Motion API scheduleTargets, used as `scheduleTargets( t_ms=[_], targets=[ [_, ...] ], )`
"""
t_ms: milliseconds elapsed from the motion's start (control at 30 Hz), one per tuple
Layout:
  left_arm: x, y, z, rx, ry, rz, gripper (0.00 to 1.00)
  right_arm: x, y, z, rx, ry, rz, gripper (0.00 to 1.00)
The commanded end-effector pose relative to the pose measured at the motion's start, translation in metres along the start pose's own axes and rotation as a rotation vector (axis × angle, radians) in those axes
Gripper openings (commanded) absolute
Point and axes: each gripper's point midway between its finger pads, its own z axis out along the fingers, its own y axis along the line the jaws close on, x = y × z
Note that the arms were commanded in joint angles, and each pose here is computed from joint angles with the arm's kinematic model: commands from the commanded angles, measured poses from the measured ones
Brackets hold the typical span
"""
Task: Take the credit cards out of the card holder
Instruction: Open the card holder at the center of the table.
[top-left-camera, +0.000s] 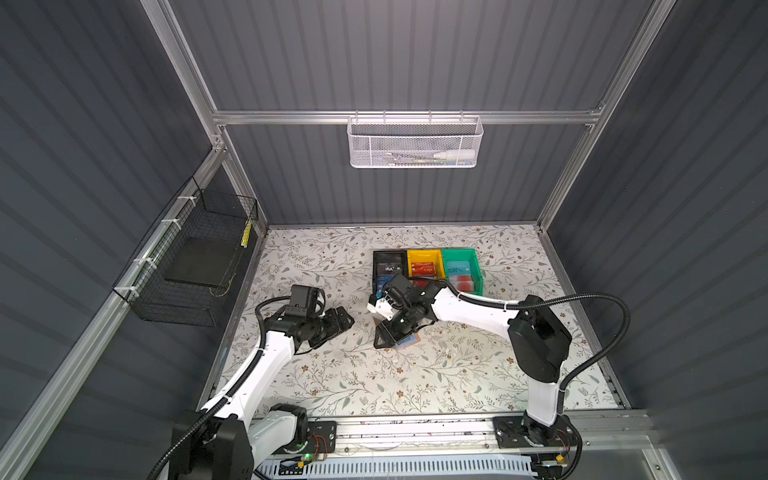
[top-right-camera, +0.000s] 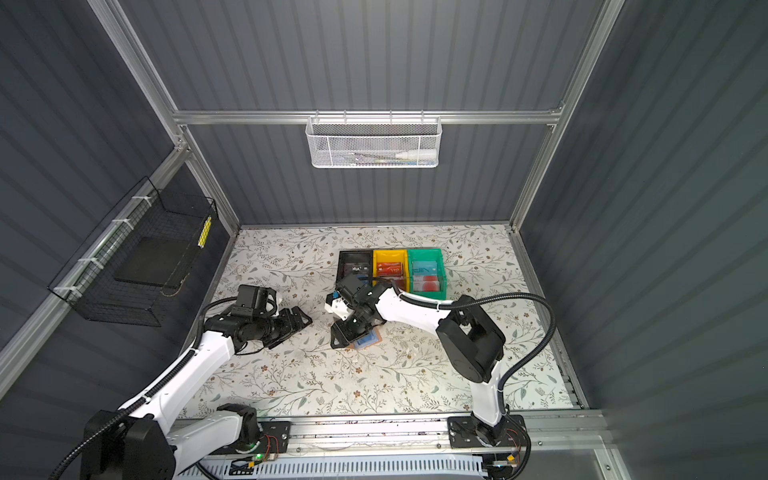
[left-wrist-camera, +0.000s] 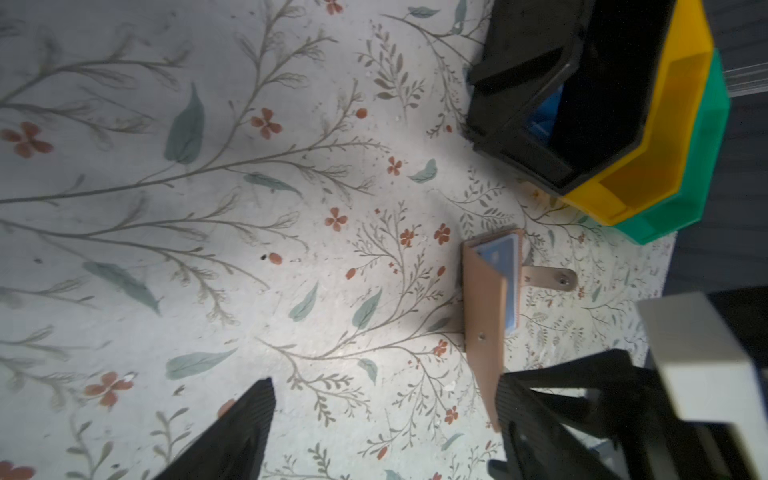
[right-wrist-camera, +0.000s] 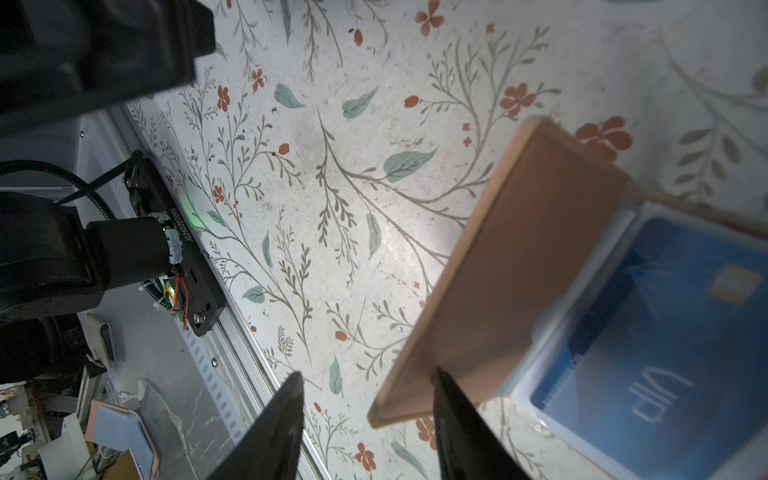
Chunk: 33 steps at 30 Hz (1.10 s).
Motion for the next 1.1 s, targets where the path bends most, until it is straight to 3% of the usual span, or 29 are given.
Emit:
scheduleTargets(
  t_ms=[0,167,367,533,800,933,1067],
  targets=[
    [0.000,-0.019,0.005,0.126,0.026,-0.021,0.82,0.005,0.003,0.006,-0.068,0.018,0.017,0.49],
    [-0.002,-0.023,0.013,0.160,0.048,-0.037,0.75,0.006,-0.005,0.005,-0.080,0.011,0.043,0.43],
    [-0.001,-0.028,0.029,0.243,0.073,-0.093,0.53,0.008,-0.015,0.005,-0.099,-0.005,0.088,0.36],
    [-0.004,-0.033,0.031,0.269,0.075,-0.103,0.41,0.009,-0.020,0.007,-0.113,-0.008,0.108,0.32],
    [-0.008,-0.049,0.028,0.362,0.075,-0.122,0.08,0.009,-0.025,0.015,-0.119,0.006,0.130,0.20],
    [-0.006,-0.053,0.032,0.404,0.083,-0.150,0.01,0.010,-0.027,0.019,-0.119,0.012,0.142,0.20],
    [0.000,-0.054,0.039,0.403,0.101,-0.149,0.00,0.010,-0.030,0.023,-0.115,0.022,0.156,0.19]
  ],
)
